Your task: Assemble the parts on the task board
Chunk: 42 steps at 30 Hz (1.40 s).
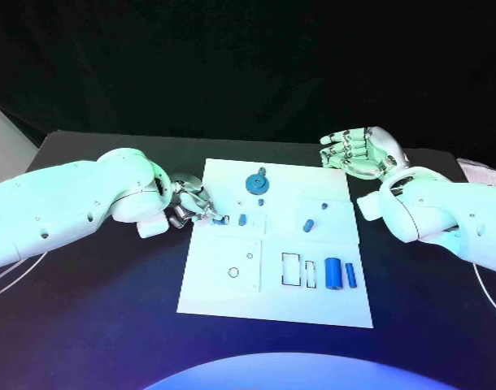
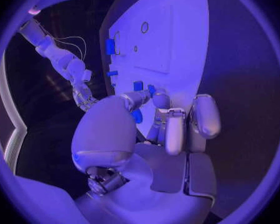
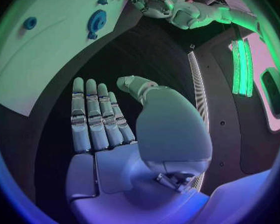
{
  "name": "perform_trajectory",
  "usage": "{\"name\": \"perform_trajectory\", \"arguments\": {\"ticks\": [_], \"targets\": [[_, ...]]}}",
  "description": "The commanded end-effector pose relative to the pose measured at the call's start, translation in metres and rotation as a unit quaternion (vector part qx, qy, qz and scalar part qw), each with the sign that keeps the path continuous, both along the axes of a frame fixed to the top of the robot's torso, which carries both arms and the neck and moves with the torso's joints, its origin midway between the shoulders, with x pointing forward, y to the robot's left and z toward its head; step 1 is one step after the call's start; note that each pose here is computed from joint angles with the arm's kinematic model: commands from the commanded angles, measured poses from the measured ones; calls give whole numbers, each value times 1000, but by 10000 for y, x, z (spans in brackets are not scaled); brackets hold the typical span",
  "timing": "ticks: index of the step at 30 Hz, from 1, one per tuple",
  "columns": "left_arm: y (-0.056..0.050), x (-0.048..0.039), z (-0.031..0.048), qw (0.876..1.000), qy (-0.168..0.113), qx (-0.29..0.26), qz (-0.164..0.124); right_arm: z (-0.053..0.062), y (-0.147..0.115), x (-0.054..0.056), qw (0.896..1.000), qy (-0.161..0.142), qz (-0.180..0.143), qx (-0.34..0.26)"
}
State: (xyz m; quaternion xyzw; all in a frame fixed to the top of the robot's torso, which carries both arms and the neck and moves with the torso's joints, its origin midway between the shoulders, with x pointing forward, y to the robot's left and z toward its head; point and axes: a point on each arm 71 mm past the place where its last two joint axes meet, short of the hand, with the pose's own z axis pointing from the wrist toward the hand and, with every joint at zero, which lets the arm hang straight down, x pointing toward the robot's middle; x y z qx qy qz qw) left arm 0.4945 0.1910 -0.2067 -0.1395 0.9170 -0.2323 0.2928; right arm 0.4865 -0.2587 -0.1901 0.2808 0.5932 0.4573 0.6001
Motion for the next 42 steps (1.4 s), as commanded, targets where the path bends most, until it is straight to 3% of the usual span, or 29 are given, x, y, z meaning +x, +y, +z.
{"name": "perform_trajectory", "arguments": {"ticks": [1, 10, 18, 28, 34, 42], "targets": [[-22, -9, 22, 999, 6, -32, 16, -6, 16, -7, 1000, 1, 10, -1], [-24, -12, 43, 999, 2, -46, 25, -9, 14, -9, 1000, 2, 10, -1], [-73, -7, 77, 998, -21, -59, 27, -10, 13, -9, 1000, 2, 10, -1], [-186, -30, 133, 996, -79, -32, -13, -11, 10, -8, 1000, 2, 9, -1], [-262, -63, 160, 992, -115, 23, -47, -11, 11, -7, 1000, 2, 10, -1], [-284, -74, 160, 986, -126, 76, -73, -13, 8, -6, 1000, 2, 9, -1]]}}
